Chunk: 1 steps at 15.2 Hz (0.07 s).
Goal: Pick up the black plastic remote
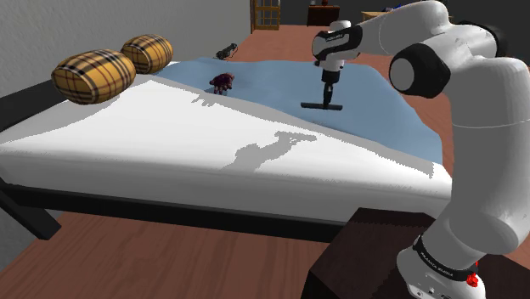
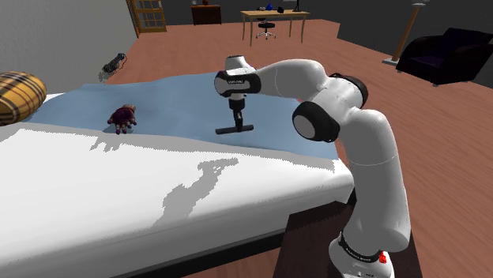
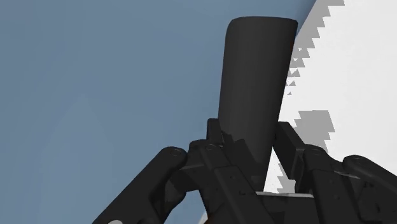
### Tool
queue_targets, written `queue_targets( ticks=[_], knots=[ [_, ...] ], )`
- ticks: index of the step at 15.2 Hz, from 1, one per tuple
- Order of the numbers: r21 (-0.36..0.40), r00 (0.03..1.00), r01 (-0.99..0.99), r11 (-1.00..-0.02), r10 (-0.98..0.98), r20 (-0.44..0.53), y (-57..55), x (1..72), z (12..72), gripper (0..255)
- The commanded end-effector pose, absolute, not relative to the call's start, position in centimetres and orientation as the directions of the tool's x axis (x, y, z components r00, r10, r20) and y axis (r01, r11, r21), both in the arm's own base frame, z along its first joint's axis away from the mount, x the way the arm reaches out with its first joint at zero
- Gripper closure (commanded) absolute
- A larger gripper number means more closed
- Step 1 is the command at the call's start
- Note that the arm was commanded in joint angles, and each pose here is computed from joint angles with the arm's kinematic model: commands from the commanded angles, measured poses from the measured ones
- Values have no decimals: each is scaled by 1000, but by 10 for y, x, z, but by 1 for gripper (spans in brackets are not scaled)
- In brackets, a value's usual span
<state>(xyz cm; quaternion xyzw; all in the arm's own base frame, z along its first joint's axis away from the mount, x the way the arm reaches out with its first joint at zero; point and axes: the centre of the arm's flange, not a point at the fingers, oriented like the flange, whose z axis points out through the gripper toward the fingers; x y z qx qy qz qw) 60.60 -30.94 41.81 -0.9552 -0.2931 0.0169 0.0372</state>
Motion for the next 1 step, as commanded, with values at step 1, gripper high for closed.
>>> queue_targets(
  ticks=[1],
  knots=[
    [-81,828,559,-825,561,-11,-310,606,421,255]
  ],
)
